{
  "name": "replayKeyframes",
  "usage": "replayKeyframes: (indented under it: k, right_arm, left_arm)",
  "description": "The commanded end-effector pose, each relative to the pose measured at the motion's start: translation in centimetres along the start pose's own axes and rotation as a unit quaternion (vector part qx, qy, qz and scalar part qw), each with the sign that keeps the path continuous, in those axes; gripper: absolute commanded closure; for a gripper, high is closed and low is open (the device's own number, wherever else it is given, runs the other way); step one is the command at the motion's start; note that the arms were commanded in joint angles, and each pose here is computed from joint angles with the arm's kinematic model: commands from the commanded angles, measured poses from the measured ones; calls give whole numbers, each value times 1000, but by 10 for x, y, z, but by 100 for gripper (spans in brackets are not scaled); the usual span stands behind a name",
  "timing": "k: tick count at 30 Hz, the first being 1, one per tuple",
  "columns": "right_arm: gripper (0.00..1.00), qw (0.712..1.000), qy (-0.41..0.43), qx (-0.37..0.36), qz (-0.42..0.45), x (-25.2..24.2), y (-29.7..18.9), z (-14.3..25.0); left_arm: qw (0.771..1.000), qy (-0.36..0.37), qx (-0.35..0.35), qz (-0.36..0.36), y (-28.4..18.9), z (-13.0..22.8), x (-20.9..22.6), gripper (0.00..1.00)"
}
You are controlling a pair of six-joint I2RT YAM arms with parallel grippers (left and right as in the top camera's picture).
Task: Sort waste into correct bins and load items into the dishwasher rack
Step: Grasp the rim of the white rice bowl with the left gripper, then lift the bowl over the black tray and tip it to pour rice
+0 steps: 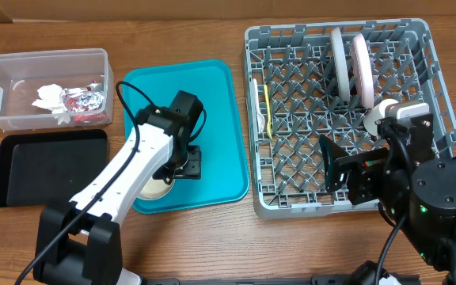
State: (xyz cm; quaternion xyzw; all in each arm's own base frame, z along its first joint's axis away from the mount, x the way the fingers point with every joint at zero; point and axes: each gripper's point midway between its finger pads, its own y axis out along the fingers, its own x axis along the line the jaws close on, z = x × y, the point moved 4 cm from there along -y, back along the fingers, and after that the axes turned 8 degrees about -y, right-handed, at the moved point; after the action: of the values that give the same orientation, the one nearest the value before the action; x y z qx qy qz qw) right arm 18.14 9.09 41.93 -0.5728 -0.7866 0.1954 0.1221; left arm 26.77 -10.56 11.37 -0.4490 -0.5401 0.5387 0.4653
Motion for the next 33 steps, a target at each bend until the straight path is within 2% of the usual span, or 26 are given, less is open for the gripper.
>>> replayKeyframes:
  k: [1, 8, 9, 11, 17, 20, 23, 26, 27, 28, 33]
  right_arm:
    - [0, 1000, 4, -10, 4, -3, -4, -3]
    - [0, 1000, 4, -10, 4, -3, -4, -3]
    - [0, 1000, 4, -10, 4, -3, -4, -3]
    - [0, 1000, 4, -10, 4, -3, -4, -3]
    - [0, 1000, 4, -10, 4, -3, -4, -3]
    - [0, 1000, 4, -10, 4, -3, -4, -3]
    - [0, 1000, 4, -10, 4, -3, -4, -3]
    - [0, 1000, 4, -10, 4, -3, -4, -3]
    - [0, 1000, 4, -10, 4, -3, -4, -3]
    - [0, 1000, 4, -10, 4, -3, -4, -3]
    - [0, 1000, 4, -10, 4, -3, -4, -3]
  left_arm:
    - [1000, -10, -14, -18, 18, 0, 8, 41]
    - [997, -17, -47, -55, 32, -7, 23, 45]
    - [997, -20, -50, -56, 32, -9, 24, 52]
    - [997, -21, -55, -48, 32, -12, 21, 58]
    - [998, -16, -53, -40, 41, -9, 21, 59]
    - [998, -16, -55, -39, 45, -8, 21, 66]
    - [998, -16, -53, -39, 52, -5, 23, 67]
    - [998, -16, -53, -38, 53, -4, 22, 79]
    - [998, -16, -55, -37, 53, -5, 22, 90]
    - [998, -17, -57, -36, 53, -6, 22, 96]
    - [997, -17, -60, -34, 52, -7, 21, 96]
